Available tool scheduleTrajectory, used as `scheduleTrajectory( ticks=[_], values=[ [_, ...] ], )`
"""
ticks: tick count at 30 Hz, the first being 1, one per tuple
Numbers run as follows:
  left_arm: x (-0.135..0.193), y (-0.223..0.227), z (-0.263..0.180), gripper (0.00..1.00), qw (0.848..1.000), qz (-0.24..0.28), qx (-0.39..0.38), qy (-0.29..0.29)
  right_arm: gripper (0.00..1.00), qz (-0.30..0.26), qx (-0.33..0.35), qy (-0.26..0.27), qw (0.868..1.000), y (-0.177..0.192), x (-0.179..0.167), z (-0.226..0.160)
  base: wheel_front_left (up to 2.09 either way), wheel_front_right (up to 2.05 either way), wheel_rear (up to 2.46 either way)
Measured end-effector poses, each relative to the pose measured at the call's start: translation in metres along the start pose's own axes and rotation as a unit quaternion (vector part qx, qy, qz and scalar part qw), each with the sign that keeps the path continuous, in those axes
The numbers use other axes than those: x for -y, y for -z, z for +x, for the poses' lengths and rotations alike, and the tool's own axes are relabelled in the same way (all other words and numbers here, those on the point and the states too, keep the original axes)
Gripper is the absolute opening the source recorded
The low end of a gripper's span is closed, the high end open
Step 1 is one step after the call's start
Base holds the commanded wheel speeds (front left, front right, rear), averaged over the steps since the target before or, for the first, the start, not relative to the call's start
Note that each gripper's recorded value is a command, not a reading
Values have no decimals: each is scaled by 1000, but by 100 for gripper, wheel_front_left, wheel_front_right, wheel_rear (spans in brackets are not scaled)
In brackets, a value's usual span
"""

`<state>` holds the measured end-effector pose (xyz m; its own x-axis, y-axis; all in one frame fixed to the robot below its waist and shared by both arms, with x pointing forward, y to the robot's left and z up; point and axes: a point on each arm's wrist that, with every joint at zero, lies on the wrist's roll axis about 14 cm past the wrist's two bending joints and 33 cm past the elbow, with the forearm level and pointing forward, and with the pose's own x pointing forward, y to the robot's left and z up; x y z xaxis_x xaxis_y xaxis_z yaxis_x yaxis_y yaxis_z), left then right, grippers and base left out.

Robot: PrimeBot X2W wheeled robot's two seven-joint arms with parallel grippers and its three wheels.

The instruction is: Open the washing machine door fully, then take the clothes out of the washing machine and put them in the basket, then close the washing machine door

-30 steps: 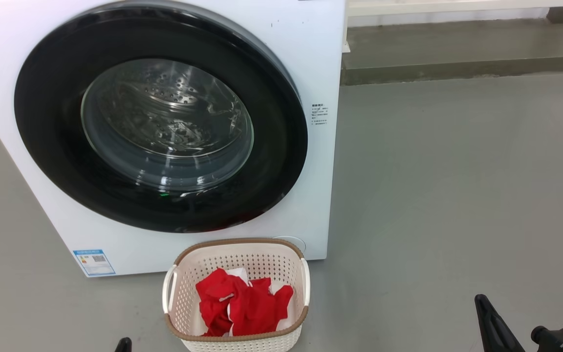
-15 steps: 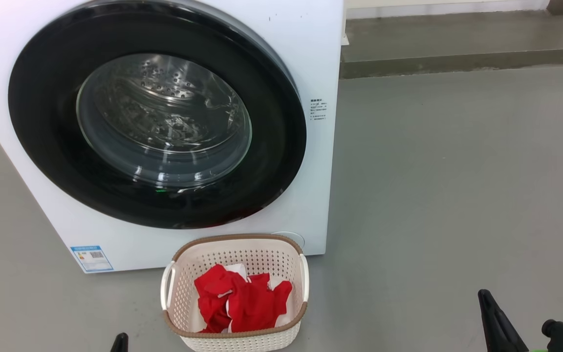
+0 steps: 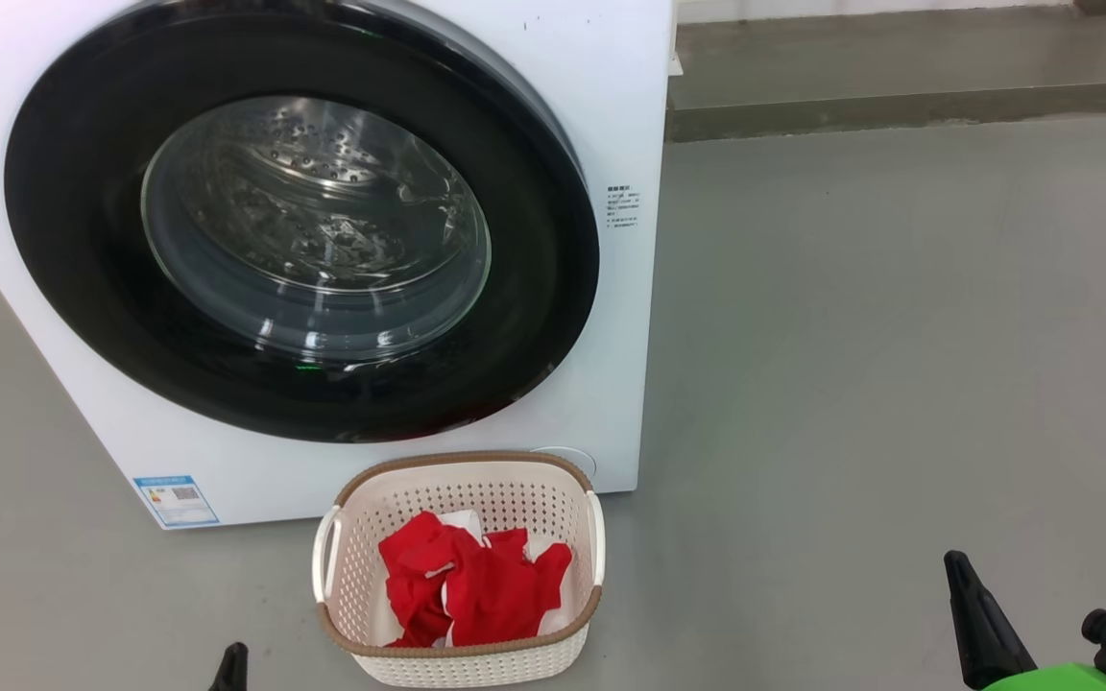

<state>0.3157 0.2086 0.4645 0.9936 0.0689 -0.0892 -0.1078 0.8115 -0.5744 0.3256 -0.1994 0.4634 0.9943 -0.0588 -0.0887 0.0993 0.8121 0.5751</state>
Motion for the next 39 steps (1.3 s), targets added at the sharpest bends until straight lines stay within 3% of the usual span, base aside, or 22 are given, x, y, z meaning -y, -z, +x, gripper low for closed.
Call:
scheduleTrajectory(
  ticks=[19, 39],
  values=[
    [4, -2, 13, 0, 995, -97, -4, -4, 0, 98, -4, 10, 995, -3, 1, 10, 0, 0, 0],
    [9, 1, 25, 0, 977, -213, -18, -5, 0, 215, -8, 15, 977, -5, 1, 21, 0, 0, 0]
  ],
)
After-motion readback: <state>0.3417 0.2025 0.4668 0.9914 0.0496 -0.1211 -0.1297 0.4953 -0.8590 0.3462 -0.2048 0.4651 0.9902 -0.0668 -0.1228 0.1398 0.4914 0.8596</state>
